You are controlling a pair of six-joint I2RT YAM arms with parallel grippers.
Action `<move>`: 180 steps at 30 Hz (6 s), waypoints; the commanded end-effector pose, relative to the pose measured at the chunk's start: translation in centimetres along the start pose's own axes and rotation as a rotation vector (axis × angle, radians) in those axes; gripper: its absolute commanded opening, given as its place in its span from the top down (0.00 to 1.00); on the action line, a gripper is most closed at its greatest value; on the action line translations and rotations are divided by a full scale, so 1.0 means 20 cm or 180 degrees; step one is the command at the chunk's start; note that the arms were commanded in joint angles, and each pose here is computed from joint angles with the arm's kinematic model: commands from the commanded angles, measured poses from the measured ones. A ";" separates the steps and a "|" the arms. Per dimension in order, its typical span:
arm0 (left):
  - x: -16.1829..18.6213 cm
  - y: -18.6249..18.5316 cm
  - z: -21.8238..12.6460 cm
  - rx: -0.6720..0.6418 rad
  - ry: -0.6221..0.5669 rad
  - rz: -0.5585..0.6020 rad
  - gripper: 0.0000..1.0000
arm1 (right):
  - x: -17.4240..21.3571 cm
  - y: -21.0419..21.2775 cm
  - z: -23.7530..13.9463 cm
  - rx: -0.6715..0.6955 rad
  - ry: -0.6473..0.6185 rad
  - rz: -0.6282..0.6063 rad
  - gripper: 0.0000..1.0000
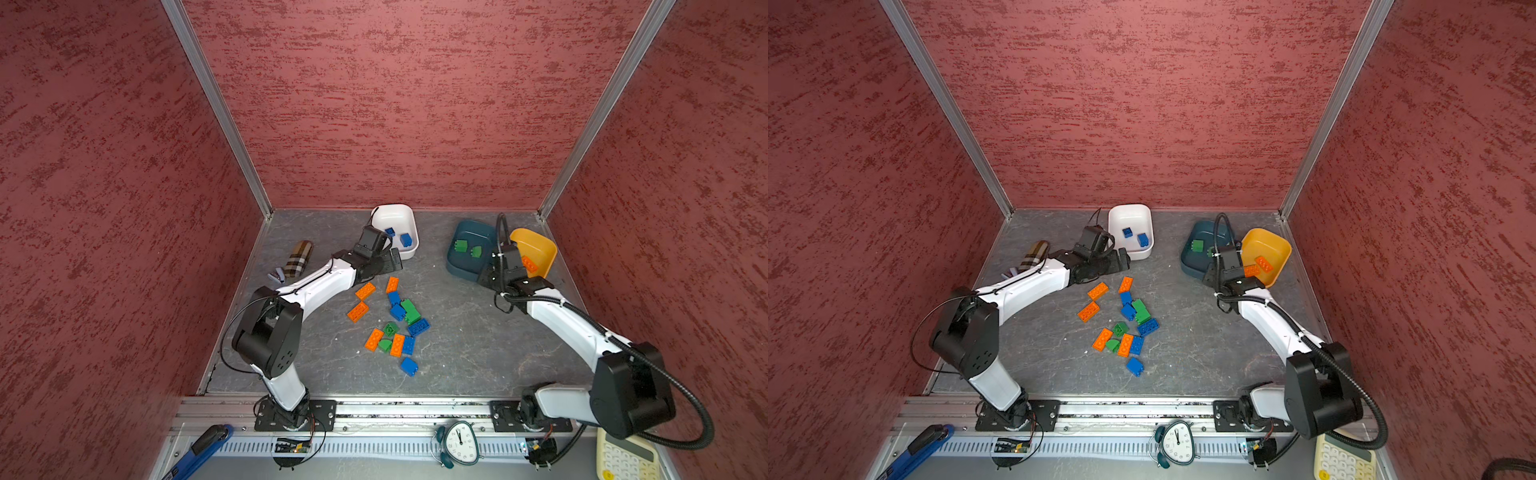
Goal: Sort the legos into containers by color
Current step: 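Carry the orange brick to the yellow tub with right gripper while left moves to pile, then open the right gripper to drop the orange brick into the yellow tub, then move the right gripper to the pile and grasp a blue 2x4 brick, then carry the blue brick into the white tub and release it with the right gripper, then move the right gripper back to the pile and grasp a green brick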
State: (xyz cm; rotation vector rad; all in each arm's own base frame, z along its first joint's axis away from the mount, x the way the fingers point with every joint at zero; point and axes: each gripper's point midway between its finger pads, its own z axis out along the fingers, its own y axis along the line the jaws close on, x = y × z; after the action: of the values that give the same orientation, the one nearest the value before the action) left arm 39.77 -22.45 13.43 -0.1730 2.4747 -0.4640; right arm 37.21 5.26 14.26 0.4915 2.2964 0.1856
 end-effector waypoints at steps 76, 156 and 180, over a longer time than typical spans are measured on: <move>0.53 0.38 -0.15 -0.0665 0.0256 -0.1105 0.01 | 1.15 0.71 -0.10 -0.1513 0.1329 -0.2413 0.02; 0.50 0.20 -0.12 -0.0459 0.0540 -0.0542 0.00 | 0.60 0.90 -0.01 -0.2061 0.0628 -0.1584 0.04; 0.53 0.25 -0.11 -0.0577 0.0544 -0.0717 0.00 | 1.04 0.90 0.04 -0.2067 0.0940 -0.2462 0.09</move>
State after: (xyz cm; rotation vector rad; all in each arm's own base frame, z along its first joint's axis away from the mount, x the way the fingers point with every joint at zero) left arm 29.52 -20.00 7.21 -0.4826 2.7036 -0.3637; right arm 28.25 28.63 3.48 -0.7549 2.4561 0.6187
